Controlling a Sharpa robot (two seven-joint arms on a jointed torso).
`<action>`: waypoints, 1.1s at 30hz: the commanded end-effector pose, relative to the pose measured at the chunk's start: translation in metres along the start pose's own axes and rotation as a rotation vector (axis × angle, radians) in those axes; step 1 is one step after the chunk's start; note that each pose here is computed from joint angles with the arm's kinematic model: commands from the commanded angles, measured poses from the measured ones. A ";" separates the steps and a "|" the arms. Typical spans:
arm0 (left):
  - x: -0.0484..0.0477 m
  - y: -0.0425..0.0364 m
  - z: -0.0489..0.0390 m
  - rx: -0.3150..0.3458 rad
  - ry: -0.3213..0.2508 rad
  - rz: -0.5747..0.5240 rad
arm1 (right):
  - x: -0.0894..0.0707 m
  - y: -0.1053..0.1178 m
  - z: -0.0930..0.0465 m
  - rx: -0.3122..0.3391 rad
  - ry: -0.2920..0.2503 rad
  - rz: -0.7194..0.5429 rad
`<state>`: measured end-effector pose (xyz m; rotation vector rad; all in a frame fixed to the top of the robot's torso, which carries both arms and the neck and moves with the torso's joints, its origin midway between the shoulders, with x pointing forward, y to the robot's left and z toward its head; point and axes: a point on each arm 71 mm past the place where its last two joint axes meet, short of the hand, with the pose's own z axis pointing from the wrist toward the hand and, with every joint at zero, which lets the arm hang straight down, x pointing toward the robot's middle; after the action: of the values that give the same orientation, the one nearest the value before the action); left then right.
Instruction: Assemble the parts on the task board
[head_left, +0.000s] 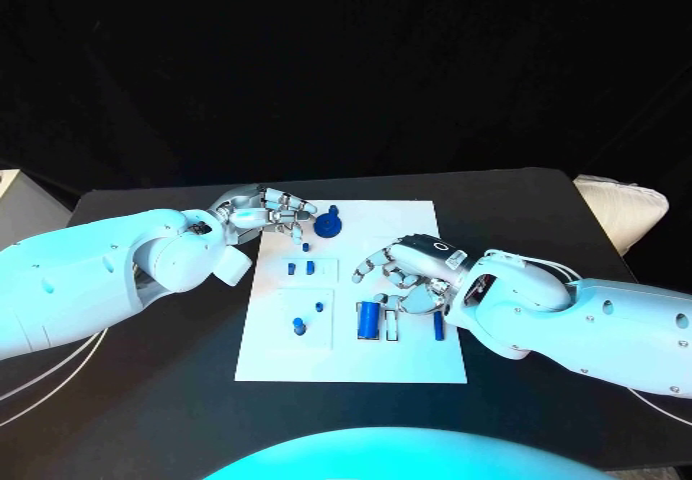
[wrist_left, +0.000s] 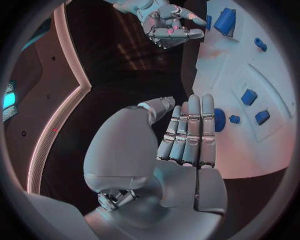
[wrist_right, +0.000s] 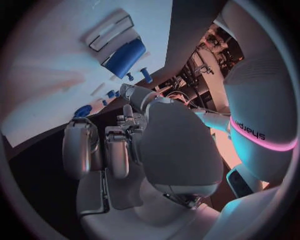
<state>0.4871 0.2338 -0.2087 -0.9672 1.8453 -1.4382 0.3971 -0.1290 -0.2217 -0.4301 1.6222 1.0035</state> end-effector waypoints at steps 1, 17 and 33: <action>0.0017 -0.0008 0.0004 0.008 0.013 -0.002 | 0.008 0.011 0.003 -0.097 0.142 -0.161; 0.0015 -0.0002 0.0002 0.006 0.014 -0.002 | 0.009 0.021 0.011 -0.121 0.251 -0.487; 0.0019 0.0000 0.0003 0.006 0.017 -0.002 | 0.017 0.022 0.014 -0.116 0.317 -0.516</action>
<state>0.4869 0.2344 -0.2096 -0.9684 1.8471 -1.4355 0.3837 -0.1012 -0.2263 -1.0311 1.5942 0.6958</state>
